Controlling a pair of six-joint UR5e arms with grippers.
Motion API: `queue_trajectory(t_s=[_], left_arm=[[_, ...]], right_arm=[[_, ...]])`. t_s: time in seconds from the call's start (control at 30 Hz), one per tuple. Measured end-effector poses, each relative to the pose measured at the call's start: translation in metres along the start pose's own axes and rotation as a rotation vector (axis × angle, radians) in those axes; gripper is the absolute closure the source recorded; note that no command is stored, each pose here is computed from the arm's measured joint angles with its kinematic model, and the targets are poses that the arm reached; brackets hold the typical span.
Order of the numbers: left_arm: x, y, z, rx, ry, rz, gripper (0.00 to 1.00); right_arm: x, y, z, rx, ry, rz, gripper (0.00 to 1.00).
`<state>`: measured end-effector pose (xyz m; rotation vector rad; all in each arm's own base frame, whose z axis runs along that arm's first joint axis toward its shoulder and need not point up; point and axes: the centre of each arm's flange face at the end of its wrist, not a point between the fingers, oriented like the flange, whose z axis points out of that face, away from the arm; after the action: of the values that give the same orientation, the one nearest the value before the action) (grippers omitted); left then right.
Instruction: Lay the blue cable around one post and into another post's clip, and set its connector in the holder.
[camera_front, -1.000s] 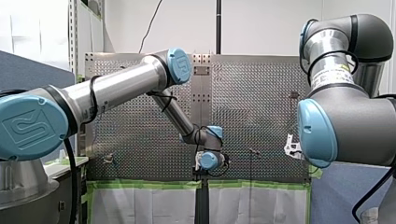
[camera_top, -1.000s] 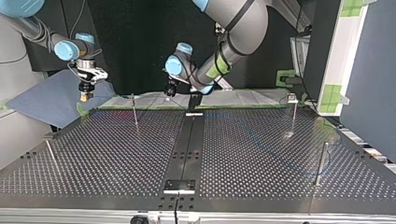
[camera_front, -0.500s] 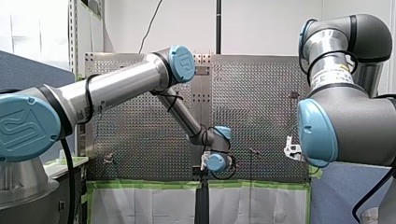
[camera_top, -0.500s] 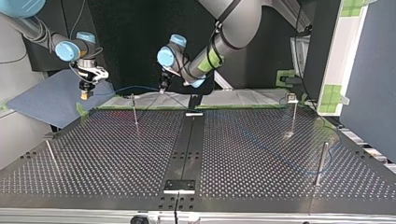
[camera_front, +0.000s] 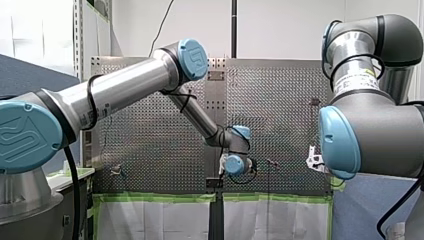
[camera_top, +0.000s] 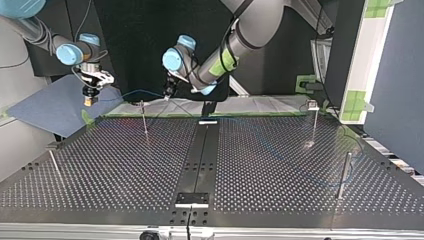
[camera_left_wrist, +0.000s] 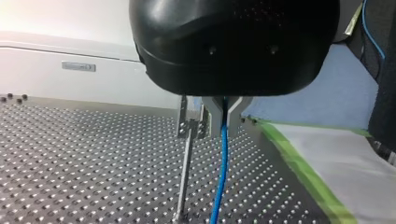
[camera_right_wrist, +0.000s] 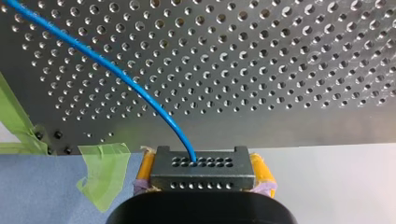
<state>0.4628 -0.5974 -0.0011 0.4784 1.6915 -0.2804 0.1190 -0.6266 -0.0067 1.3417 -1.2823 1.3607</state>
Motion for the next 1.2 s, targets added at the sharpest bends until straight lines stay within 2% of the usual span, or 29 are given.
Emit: queue_trajectory(t_s=[0.37, 0.67, 1.0, 1.2], left_arm=[[-0.002, 0.013, 0.006, -0.016, -0.001, -0.035, 1.0], [0.0, 0.025, 0.011, -0.012, 0.004, -0.061, 1.0], [0.028, 0.038, 0.014, -0.016, 0.041, -0.06, 1.0], [0.037, 0.041, 0.015, -0.014, 0.048, -0.06, 1.0]], right_arm=[[0.005, 0.006, 0.005, 0.002, 0.018, 0.045, 1.0], [0.005, 0.007, 0.006, 0.001, 0.022, 0.055, 1.0], [0.005, 0.005, 0.006, 0.005, 0.024, 0.06, 1.0], [0.005, 0.004, 0.006, 0.007, 0.025, 0.061, 1.0]])
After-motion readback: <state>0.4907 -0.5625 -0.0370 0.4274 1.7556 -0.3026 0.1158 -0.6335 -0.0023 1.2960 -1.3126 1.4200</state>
